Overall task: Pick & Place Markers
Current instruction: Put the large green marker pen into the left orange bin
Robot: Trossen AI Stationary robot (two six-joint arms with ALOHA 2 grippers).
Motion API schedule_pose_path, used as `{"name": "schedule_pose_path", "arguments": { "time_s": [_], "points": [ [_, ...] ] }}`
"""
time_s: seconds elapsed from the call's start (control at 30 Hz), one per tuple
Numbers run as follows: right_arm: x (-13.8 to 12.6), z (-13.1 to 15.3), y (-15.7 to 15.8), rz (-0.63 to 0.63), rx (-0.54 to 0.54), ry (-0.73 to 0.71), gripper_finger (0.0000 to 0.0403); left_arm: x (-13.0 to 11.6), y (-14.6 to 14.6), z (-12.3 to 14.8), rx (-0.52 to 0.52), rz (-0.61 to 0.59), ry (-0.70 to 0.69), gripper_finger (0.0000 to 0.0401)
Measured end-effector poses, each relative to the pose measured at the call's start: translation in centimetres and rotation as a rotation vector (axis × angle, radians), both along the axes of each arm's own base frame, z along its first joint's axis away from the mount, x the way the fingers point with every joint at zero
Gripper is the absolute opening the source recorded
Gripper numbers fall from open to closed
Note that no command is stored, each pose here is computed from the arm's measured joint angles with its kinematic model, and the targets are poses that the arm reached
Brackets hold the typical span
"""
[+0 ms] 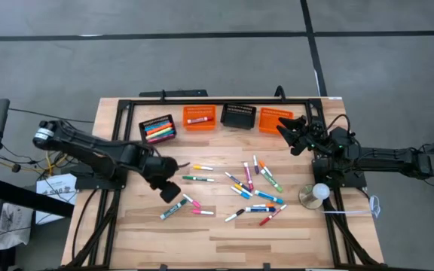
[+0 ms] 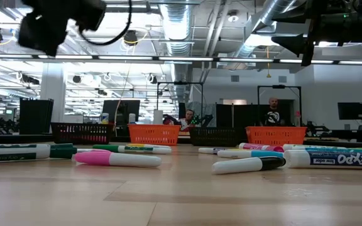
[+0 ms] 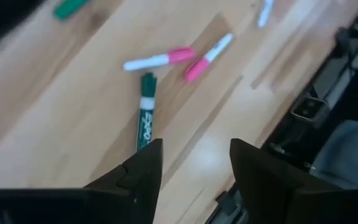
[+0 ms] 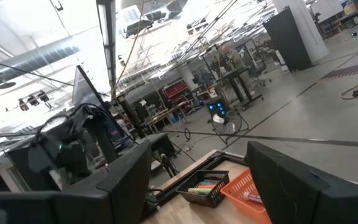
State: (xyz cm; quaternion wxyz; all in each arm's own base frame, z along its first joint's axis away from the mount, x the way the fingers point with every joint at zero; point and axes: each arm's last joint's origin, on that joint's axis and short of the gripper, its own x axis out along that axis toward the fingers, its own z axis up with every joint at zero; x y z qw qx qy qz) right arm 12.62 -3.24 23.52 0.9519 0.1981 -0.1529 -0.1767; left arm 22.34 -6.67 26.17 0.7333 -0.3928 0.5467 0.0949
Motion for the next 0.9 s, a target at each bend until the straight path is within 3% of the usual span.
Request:
{"name": "schedule_pose_path", "arguments": {
  "time_s": [0.23, 0.43, 0.9],
  "points": [
    [0.0, 0.0, 0.0, 0.0, 0.0, 0.004, 0.0254, -0.3, -1.5, -2.3, -0.06, 0.178, 0.013, 0.0199],
    [0.0, 0.0, 0.0, 0.0, 0.0, 0.005, 0.0254, 0.3, -2.7, -3.5, -0.064, 0.167, 0.001, 0.0194],
    [0.0, -0.1, 0.0, -0.001, 0.0, 0.008, 0.0254, 2.0, -3.9, -8.1, 0.022, 0.153, 0.172, 0.0195]
  ]
}}
